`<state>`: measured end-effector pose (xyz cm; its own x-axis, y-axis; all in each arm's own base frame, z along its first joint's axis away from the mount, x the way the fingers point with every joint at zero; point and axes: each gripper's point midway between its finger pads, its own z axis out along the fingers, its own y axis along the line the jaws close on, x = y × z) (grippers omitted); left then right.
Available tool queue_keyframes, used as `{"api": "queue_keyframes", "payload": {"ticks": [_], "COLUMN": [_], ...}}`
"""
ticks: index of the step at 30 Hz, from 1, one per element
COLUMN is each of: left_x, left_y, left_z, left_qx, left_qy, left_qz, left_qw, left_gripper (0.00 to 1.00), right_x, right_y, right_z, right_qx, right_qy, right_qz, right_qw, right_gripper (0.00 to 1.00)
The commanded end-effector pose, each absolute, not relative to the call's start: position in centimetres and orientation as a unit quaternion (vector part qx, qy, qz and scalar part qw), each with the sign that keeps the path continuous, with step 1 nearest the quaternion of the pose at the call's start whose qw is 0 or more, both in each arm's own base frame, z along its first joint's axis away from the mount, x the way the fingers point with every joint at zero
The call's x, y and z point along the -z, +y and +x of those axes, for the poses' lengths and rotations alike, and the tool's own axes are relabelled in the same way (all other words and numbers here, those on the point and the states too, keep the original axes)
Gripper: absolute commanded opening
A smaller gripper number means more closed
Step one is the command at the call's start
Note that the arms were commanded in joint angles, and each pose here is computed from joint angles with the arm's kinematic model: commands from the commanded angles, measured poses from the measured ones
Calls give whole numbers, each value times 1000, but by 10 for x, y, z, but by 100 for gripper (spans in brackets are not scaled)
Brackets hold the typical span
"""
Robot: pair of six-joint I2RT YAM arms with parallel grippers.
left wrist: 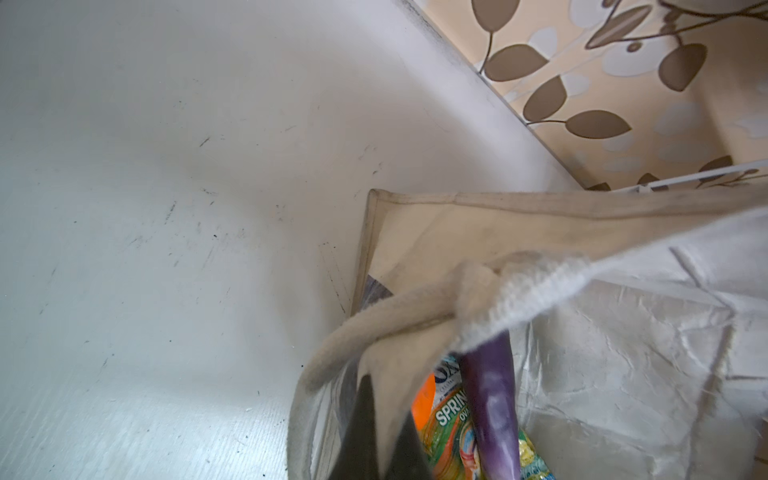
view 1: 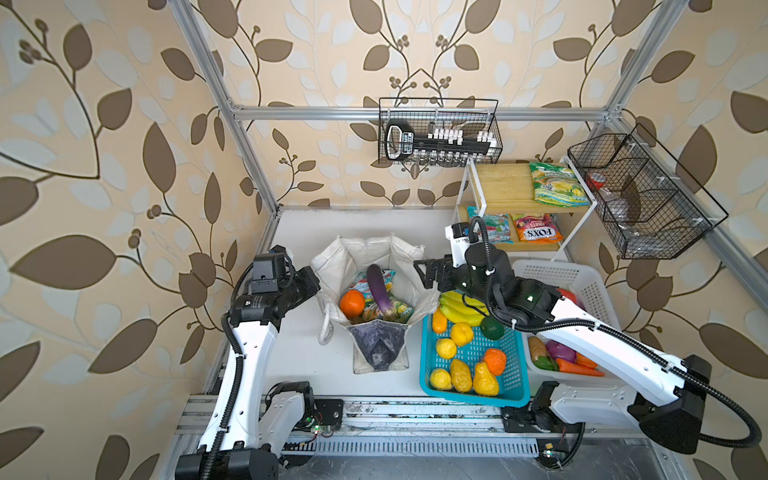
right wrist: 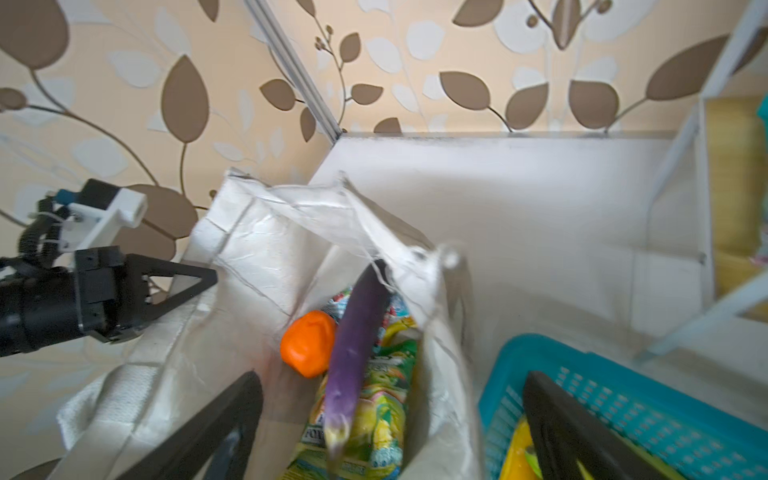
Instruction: Place the food into the grocery bag and tie it
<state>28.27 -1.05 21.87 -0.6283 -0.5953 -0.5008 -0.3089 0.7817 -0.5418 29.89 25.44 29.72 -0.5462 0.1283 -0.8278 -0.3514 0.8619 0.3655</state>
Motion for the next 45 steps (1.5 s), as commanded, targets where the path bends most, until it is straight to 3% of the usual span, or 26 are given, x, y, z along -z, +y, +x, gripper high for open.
{"api": "queue_keyframes", "payload": {"ticks": [1, 6, 10, 14, 21, 26, 29, 34, 42, 45], "left_x": [-237, -226, -227, -218, -215, -219, -225, -222, -221, -222], "left_y": [21, 30, 33, 34, 32, 21, 19, 13, 7, 5], "left_z": [292, 296, 294, 295, 292, 296, 295, 294, 295, 295], "left_qx": [154, 145, 139, 133, 135, 161, 162, 179, 194, 199], "left_qy": [854, 851, 848, 853, 857, 861, 862, 862, 863, 863], "left_qz": [-315, -345, -348, -350, -339, -307, -292, -285, -280, -277], "left_qw": [385, 368, 374, 363, 364, 373, 381, 379, 373, 373], "left_gripper": [0, 0, 0, 0, 0, 0, 0, 0, 0, 0], "right_x": [-278, -248, -226, -209, -186, -179, -171, -166, -145, -140], "right_y": [234, 217, 216, 241, 290, 318, 332, 346, 367, 369], "right_z": [298, 302, 311, 317, 315, 323, 326, 332, 334, 336], "right_qx": [-275, -264, -243, -256, -265, -296, -311, -344, -346, -327], "right_qy": [854, 863, 876, 882, 886, 881, 885, 878, 890, 895], "right_qz": [-32, -20, -25, -55, -99, -110, -106, -82, -67, -72], "right_qw": [440, 429, 415, 391, 368, 352, 331, 322, 289, 297], "right_gripper": [94, 87, 72, 64, 62, 75, 77, 65, 64, 54]}}
